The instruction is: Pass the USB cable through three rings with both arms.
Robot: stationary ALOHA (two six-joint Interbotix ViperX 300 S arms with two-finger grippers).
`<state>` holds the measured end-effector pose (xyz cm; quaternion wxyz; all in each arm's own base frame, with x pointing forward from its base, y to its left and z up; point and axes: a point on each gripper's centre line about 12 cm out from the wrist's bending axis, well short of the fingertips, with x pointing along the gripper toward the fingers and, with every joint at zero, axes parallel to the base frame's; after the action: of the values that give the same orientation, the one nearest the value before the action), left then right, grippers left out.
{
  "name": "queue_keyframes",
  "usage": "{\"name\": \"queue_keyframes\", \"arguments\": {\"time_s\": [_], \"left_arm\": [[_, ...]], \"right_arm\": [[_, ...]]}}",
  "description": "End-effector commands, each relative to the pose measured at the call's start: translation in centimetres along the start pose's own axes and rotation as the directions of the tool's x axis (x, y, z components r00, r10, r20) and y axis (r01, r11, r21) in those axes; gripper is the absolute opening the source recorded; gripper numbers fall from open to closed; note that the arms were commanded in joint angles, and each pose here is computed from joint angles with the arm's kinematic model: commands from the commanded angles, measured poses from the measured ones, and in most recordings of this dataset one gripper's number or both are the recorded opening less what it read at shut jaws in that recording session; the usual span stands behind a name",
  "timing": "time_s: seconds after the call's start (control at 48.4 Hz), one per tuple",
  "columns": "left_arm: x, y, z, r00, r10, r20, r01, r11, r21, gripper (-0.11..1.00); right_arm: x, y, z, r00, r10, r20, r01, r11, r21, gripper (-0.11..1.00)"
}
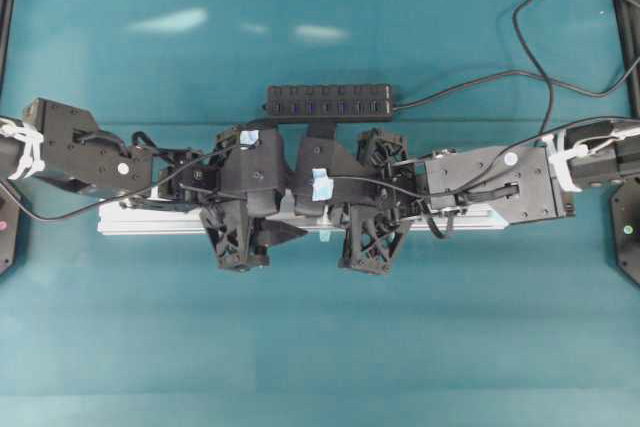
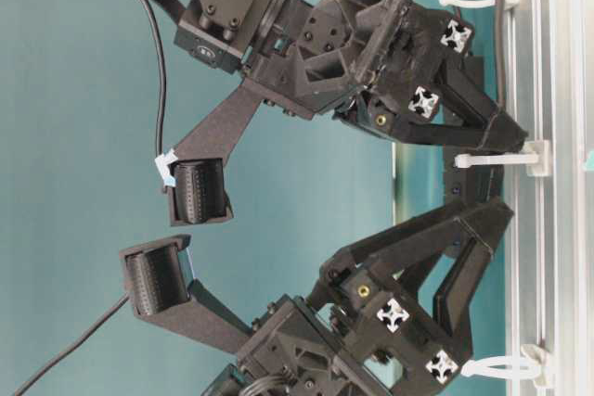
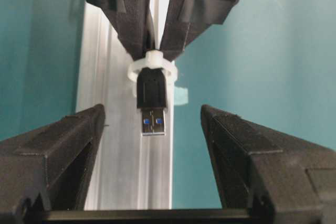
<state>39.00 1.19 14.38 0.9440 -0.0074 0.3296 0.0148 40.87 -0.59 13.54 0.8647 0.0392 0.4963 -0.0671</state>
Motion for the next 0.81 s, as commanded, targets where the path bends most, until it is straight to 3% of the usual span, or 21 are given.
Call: {"name": "queue_keyframes", "arguments": {"time_s": [0.0,0.227,0.517,0.786], "left_arm": [[-0.06,0.11,0.89,0.999,0.002,0.04,-0.002,1.0,-0.002,0.75],[0.32,0.17,0.38,0.999,0.003,0.035,-0.003,1.0,-0.003,0.73],[0.48,0.17,0.01,0.998,0.002,0.064,-0.002,1.0,-0.003,0.58],[0.87,0.16,0.04,0.997,0.002,0.075,-0.001,1.0,-0.001,0.52]], "right_arm": [[-0.5,0.23,0.78,0.999,0.009,0.033,-0.01,1.0,0.011,-0.08],[-0.6,0.33,0.89,0.999,0.014,0.044,-0.014,1.0,0.01,-0.08],[-0.56,0.25,0.78,0.999,0.012,0.041,-0.013,1.0,0.012,-0.08],[-0.56,0.25,0.78,0.999,0.012,0.041,-0.013,1.0,0.011,-0.08]]}}
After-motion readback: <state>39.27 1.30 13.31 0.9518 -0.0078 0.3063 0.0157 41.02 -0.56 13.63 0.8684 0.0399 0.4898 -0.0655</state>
